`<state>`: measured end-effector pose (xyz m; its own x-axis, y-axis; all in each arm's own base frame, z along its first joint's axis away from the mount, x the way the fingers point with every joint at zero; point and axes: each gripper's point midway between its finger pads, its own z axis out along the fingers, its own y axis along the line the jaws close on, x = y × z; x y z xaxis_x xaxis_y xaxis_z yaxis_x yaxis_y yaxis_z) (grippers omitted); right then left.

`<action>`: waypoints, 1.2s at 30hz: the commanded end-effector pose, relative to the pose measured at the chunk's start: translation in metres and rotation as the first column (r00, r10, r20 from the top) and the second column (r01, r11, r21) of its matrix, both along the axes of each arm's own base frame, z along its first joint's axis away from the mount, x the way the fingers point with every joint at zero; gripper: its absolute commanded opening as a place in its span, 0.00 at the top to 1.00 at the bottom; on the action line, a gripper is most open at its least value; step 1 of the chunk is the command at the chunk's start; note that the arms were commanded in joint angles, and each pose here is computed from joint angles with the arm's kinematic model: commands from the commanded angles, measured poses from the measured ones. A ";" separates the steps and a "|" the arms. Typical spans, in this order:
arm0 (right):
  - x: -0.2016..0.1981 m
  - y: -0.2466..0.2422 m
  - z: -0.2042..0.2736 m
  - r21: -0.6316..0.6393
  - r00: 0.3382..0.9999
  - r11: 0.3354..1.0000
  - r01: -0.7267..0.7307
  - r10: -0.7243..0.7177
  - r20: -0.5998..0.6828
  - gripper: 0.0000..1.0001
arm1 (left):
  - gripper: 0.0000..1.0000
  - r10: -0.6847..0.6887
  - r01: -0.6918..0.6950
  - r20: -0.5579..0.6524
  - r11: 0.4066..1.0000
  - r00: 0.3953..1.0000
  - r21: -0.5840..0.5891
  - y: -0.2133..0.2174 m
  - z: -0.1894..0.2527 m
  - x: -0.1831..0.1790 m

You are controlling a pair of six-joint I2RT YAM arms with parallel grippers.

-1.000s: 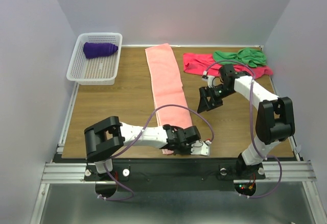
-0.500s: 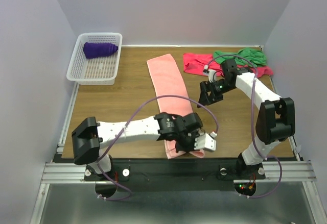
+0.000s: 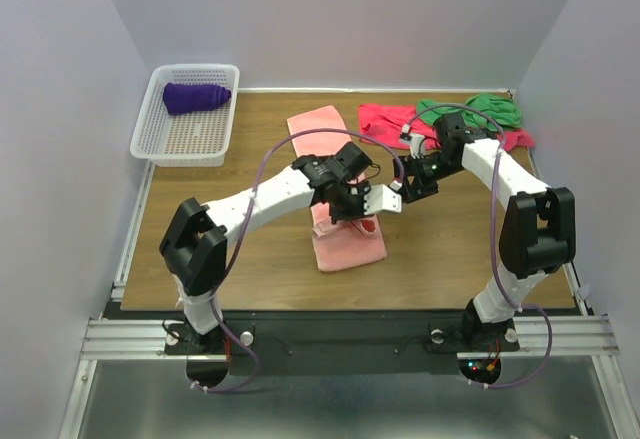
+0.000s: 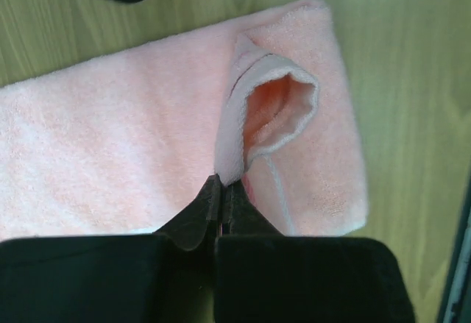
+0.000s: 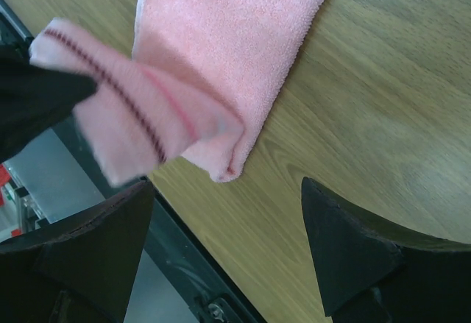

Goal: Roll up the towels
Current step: Fold the towel

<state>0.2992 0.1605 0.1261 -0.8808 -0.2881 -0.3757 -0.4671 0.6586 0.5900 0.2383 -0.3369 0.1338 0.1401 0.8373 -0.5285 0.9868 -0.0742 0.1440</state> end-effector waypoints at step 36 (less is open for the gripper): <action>0.003 -0.009 -0.013 0.023 0.999 1.000 -0.010 0.011 -0.030 0.14 | 1.00 -0.075 0.082 0.177 0.996 0.981 -0.037 -0.011 0.009 0.090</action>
